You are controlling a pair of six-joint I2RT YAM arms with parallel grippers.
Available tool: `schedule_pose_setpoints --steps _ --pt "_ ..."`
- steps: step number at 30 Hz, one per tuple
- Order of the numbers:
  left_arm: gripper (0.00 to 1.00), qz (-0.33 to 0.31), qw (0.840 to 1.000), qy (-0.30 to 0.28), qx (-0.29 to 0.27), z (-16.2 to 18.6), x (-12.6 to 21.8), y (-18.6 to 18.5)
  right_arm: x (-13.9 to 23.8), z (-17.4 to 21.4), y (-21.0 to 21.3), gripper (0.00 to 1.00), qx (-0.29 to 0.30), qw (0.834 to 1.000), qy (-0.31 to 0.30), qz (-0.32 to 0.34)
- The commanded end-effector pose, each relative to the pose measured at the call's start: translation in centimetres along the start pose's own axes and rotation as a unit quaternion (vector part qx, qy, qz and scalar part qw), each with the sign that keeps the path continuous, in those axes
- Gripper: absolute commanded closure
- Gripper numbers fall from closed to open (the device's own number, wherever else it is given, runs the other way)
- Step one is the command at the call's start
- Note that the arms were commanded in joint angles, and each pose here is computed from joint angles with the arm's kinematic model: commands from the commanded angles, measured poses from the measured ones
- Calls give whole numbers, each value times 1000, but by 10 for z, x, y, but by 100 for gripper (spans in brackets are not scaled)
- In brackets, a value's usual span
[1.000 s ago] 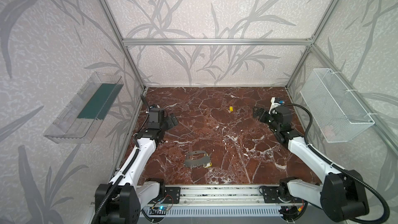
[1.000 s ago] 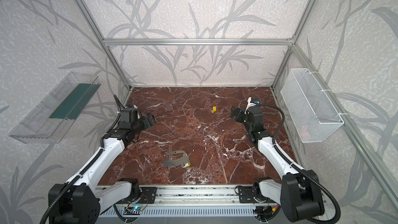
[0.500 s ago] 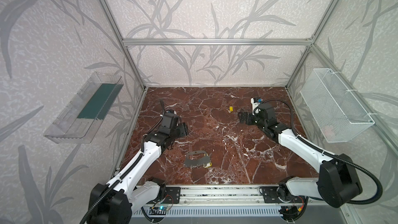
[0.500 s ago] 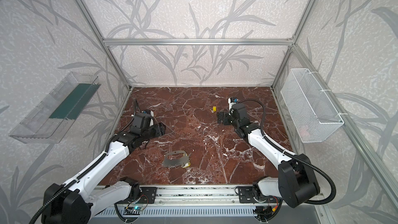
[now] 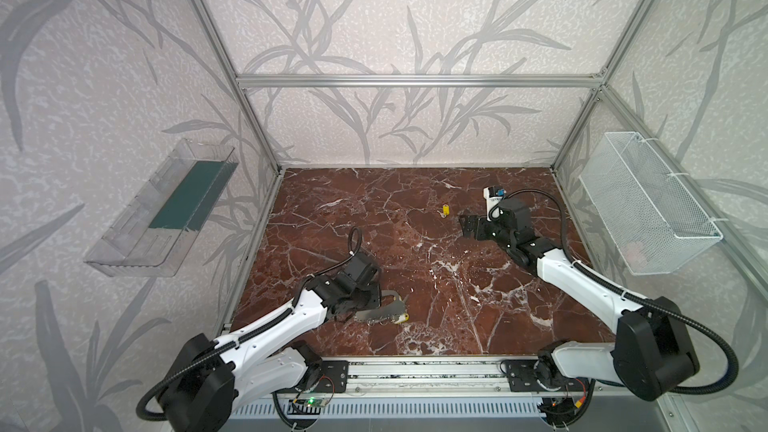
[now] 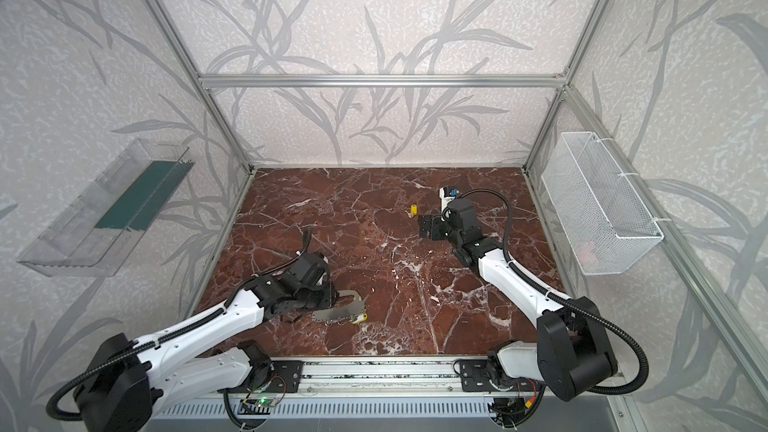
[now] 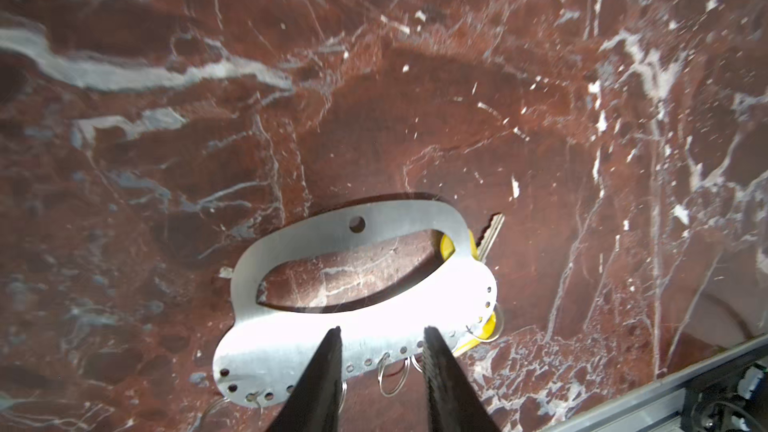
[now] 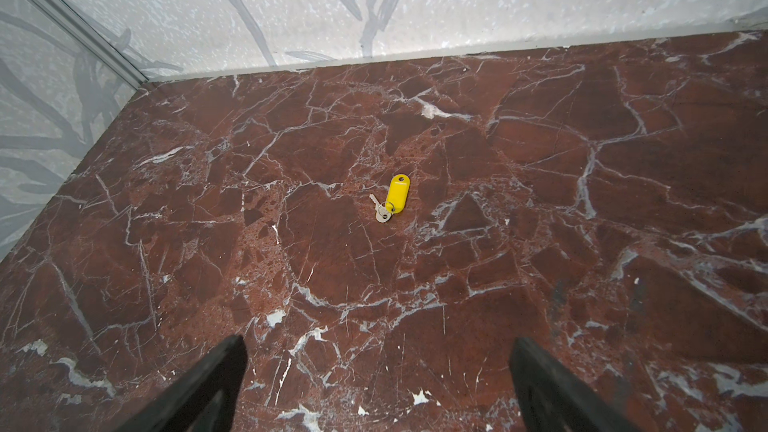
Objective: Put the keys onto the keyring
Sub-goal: 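Grasp the edge of the silver keyring plate with the left gripper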
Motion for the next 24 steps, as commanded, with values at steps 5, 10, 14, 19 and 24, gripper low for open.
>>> schedule_pose_setpoints --steps 5,10,14,19,24 --pt "66 -23 1000 14 -2 -2 -31 -5 11 -12 1 1 11 1000 -25 3" --pt "66 -35 999 16 -10 -8 -50 -8 11 -12 1 1 12 1000 -24 1" --pt "68 -81 997 -2 -11 -26 -58 -9 10 -12 1 1 14 1000 -24 1" --pt "69 -81 996 -15 -20 -55 -74 -29 8 -11 1 1 15 1000 -22 1" --pt "69 -81 996 -22 -13 -89 -93 -38 9 -10 1 1 17 1000 -21 2"
Point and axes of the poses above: each gripper's point midway between its finger pads, its own x axis back along the fingers, its own y axis along the line the jaws close on, z = x × y, the point moved 1 cm from there along x, back along the fingers, and after that the axes turned 10 degrees about x, right-handed, at the moved point
